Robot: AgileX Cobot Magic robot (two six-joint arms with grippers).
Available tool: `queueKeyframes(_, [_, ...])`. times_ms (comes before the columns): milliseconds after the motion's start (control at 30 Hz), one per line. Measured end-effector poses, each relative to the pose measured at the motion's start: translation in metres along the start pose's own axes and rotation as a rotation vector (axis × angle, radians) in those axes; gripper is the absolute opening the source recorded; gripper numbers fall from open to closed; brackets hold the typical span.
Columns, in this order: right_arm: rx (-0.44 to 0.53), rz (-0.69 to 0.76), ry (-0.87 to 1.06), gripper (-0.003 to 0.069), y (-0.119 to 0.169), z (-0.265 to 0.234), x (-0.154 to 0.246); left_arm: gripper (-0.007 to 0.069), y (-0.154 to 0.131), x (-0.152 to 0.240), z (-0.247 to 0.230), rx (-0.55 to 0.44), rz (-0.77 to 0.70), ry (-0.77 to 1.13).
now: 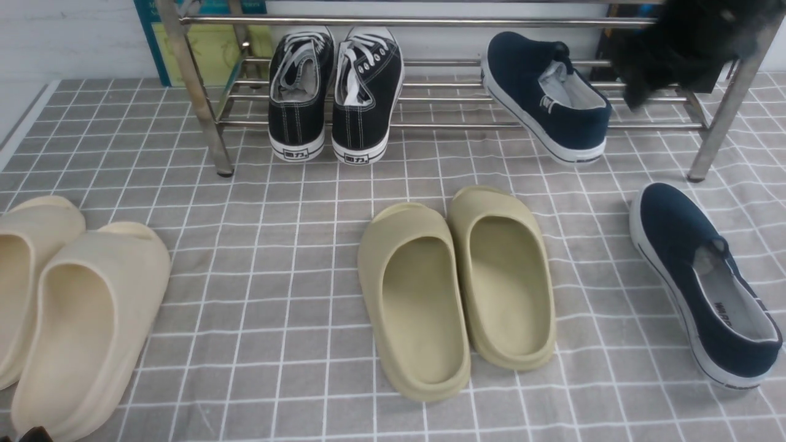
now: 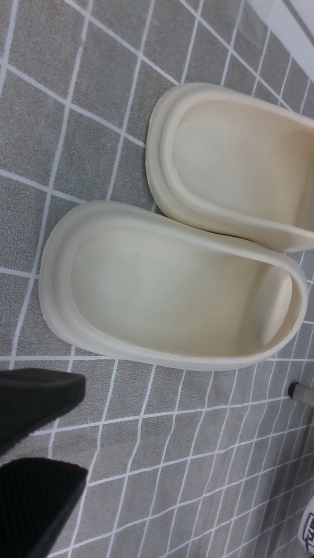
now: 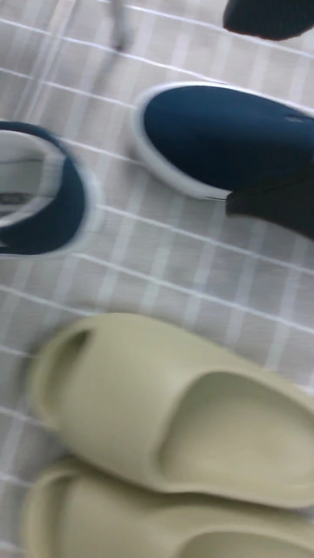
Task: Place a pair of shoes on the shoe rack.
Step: Use the right arm to grab the shoe closest to it
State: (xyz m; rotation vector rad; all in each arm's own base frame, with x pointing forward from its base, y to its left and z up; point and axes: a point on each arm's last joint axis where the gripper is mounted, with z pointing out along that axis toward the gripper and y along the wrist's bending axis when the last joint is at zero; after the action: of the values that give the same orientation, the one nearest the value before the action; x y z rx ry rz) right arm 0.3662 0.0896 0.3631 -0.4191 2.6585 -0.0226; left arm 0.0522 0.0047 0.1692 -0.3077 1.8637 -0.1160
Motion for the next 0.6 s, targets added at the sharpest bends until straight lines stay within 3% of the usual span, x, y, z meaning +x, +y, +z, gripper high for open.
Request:
queueKeyframes(300, [0.01, 0.137, 0.25, 0.0414, -0.006, 0.039, 0.113, 0.0232, 0.0, 0.0, 0.0, 0.0, 0.0, 0.0])
queueKeyframes(600, [0.013, 0.169, 0.253, 0.0407, -0.002, 0.108, 0.159, 0.0232, 0.0, 0.0, 0.0, 0.0, 0.0, 0.0])
